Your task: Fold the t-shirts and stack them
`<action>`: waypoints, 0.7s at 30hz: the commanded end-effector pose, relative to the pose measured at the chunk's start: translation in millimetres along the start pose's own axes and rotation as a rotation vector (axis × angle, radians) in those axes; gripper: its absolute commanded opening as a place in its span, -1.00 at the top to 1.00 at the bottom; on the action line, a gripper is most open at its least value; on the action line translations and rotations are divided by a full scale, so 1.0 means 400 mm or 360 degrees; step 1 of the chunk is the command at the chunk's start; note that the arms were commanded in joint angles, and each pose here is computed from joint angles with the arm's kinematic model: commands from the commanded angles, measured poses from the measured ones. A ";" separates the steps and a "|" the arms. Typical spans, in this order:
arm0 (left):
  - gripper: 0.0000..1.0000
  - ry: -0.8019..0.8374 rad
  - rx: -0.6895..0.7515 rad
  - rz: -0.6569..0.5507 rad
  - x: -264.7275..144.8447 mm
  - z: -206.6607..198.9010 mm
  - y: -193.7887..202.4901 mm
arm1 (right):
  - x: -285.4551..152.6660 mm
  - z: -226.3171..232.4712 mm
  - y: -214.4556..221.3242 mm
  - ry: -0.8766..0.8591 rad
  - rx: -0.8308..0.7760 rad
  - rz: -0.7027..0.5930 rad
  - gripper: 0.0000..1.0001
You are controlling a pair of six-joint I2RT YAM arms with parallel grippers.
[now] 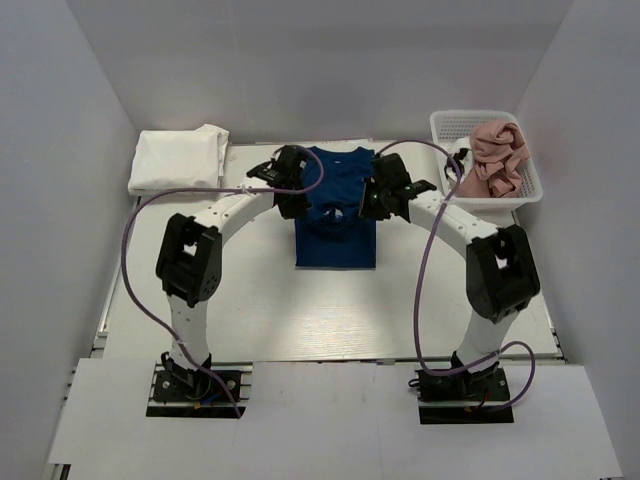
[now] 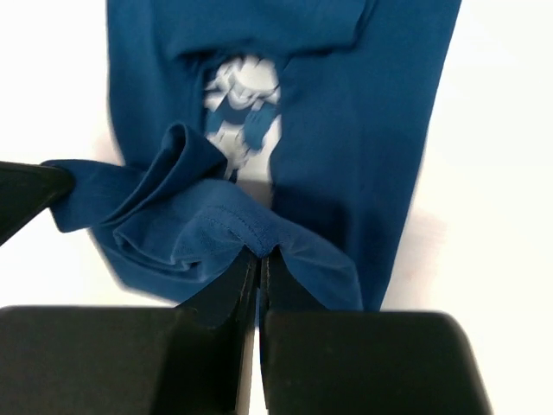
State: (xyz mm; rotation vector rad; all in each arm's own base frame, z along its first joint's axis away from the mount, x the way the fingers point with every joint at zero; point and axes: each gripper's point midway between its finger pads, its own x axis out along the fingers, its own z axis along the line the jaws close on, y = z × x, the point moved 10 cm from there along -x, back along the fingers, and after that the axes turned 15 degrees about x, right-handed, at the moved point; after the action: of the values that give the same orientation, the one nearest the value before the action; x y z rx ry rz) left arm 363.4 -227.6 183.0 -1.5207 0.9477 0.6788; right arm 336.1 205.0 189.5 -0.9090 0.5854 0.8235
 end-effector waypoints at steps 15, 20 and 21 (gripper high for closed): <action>-0.18 0.0059 -0.0075 -0.0167 0.109 0.086 -0.185 | 0.157 -0.032 -0.142 -0.0090 0.0031 -0.0170 -0.43; -1.00 0.0086 -0.0033 -0.0215 0.068 0.106 -0.250 | 0.120 -0.008 -0.163 -0.0217 -0.0089 -0.0231 -0.81; -1.00 0.0080 -0.0016 -0.0197 0.073 0.113 -0.231 | 0.070 0.012 -0.169 -0.0276 -0.0108 -0.0268 -0.81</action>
State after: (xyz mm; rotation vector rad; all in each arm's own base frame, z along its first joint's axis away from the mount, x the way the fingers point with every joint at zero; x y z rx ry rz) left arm 466.9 -193.4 167.9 -1.5981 0.8916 0.6347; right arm 408.2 191.2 153.0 -0.8988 0.5370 0.7848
